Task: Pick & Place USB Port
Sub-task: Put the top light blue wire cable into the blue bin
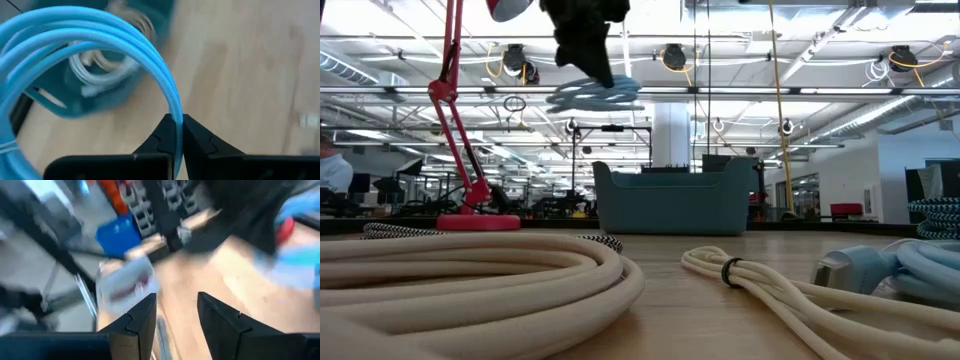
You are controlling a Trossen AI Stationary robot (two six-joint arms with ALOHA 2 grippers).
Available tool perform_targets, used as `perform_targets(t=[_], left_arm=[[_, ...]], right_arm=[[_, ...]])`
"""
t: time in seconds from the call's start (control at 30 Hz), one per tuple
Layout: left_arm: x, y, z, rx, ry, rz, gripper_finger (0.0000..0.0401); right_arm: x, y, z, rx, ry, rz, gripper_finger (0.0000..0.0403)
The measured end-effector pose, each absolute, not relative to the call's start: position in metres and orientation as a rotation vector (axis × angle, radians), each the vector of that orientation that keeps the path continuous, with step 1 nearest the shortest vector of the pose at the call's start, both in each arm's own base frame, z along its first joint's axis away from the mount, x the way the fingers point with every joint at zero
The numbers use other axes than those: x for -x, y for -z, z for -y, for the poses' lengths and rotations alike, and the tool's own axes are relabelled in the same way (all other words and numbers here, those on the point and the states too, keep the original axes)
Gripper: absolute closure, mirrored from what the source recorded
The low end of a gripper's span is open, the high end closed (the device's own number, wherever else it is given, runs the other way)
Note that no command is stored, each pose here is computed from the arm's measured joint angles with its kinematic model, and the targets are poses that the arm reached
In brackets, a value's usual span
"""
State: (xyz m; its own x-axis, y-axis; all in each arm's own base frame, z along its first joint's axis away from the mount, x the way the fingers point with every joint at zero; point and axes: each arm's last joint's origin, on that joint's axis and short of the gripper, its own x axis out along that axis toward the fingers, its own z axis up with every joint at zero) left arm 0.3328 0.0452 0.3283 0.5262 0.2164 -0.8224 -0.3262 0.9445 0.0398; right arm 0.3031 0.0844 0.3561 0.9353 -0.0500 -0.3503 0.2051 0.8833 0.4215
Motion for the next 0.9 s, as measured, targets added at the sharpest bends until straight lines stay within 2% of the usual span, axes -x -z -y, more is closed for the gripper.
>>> perform_targets(t=[0.17, 0.4, 0.53, 0.73, 0.9], left_arm=[[-0.333, -0.334, -0.082, 0.238, -0.333, -0.868, 0.0389], [-0.337, -0.346, -0.118, 0.323, -0.323, -0.663, 0.0389], [-0.348, -0.338, -0.130, 0.373, -0.281, -0.614, 0.0389], [-0.387, -0.314, -0.141, 0.425, -0.236, -0.635, 0.0389], [-0.425, -0.315, -0.150, 0.409, -0.209, -0.648, 0.0389]], right_arm=[[-0.286, -0.368, -0.091, -0.451, 0.147, -0.305, 0.0271], [-0.227, -0.392, -0.093, -0.336, 0.443, -0.201, 0.0303], [-0.196, -0.402, -0.087, -0.297, 0.518, -0.178, 0.0324], [-0.171, -0.406, -0.074, -0.247, 0.531, -0.209, 0.0346], [-0.160, -0.405, -0.068, -0.212, 0.520, -0.252, 0.0355]])
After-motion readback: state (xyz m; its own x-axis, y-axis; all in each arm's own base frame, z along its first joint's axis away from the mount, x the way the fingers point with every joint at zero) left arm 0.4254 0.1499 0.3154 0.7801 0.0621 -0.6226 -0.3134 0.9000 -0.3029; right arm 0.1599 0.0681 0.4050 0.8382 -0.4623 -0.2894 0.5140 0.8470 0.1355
